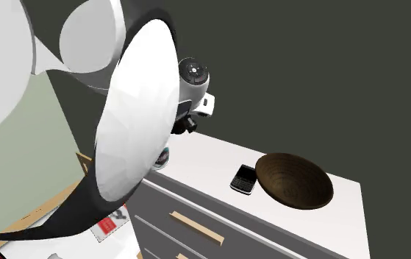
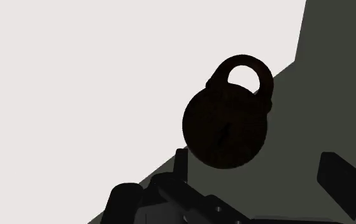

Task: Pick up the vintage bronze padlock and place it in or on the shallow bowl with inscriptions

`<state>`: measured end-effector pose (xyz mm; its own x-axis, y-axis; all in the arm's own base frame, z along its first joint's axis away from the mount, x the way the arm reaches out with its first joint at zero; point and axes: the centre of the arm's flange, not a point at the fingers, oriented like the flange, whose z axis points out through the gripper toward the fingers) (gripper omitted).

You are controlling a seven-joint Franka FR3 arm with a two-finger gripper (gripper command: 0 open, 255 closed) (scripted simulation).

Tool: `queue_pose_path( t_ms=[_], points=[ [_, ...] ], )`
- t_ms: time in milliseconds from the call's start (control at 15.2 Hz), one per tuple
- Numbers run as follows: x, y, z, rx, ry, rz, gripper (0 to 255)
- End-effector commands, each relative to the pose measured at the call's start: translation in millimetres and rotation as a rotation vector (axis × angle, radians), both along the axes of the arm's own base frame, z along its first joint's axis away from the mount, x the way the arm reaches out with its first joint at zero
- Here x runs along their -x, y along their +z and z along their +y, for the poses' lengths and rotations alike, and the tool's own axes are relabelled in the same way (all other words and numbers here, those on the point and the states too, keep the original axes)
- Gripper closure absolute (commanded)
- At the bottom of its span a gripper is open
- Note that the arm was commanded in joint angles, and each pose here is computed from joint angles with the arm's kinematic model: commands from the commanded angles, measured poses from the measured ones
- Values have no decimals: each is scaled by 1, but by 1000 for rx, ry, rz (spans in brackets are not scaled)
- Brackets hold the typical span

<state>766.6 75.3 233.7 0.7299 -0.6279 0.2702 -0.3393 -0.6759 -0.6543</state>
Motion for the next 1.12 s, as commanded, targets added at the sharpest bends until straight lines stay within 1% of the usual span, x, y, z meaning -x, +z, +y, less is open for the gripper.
queue_pose_path(
  t_ms=[0,528,990,1056],
  points=[
    [-6,6,7,-119,-142,236,0],
    [-25,-26,22,-119,-142,236,0],
    [-25,-26,22,-119,-142,236,0],
    [-25,-26,22,-119,-142,236,255]
  ],
)
